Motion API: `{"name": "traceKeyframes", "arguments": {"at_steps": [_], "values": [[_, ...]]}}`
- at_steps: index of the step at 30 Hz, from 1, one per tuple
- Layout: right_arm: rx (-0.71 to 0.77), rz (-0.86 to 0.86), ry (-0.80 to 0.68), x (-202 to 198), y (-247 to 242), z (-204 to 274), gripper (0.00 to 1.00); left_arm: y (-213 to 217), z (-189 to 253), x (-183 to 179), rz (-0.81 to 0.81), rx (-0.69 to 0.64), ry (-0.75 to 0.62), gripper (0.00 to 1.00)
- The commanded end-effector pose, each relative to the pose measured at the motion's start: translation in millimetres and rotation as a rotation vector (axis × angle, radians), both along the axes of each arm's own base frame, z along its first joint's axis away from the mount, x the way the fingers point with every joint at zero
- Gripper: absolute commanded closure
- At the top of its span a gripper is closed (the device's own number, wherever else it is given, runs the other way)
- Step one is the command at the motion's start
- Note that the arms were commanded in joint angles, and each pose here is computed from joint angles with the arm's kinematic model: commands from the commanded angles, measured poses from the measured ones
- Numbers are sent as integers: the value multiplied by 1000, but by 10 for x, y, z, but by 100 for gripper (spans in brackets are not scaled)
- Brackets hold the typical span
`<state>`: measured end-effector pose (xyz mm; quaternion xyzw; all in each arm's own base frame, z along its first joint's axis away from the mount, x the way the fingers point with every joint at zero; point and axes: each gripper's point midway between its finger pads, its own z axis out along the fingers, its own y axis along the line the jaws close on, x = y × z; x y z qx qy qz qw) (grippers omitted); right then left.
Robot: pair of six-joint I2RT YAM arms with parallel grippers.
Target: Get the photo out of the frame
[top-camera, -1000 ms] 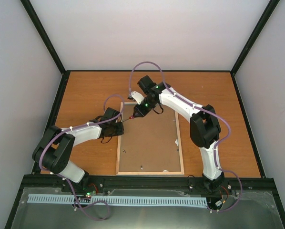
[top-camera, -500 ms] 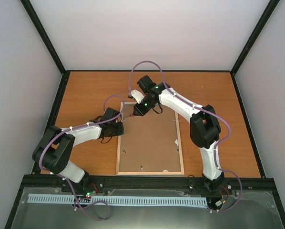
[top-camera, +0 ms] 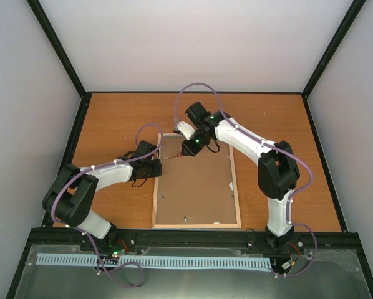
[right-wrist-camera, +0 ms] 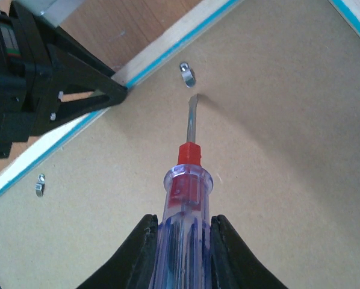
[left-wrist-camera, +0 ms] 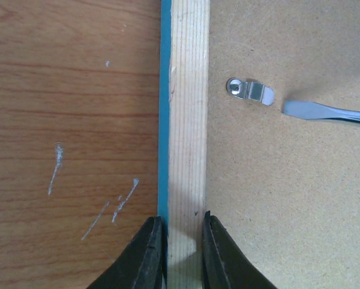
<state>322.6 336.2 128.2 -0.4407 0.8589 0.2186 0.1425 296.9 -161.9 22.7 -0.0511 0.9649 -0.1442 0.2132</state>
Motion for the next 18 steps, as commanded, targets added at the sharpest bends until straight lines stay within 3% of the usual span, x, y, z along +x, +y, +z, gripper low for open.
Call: {"name": "traceKeyframes", "arguments": {"at_steps": [1, 11, 12, 13, 14, 18], "values": [[-31, -17, -63, 1, -170, 196, 97, -101, 2, 27, -4, -43, 9, 99], [-30, -115, -157, -25, -938, 443, 97, -143, 81, 35, 21, -83, 17, 97], [-41, -123, -157, -87, -1052, 406, 97, -151, 96, 41, 21, -84, 21, 89], [-46, -131, -169, -127, -1144, 419, 97, -141, 113, 55, 25, -77, 21, 72], [-51, -139, -182, -170, -1241, 434, 97, -138, 154, 78, 28, -69, 16, 63], [-73, -174, -263, -325, -1613, 555, 97, -158, 428, 295, 10, -29, -52, 49]]}}
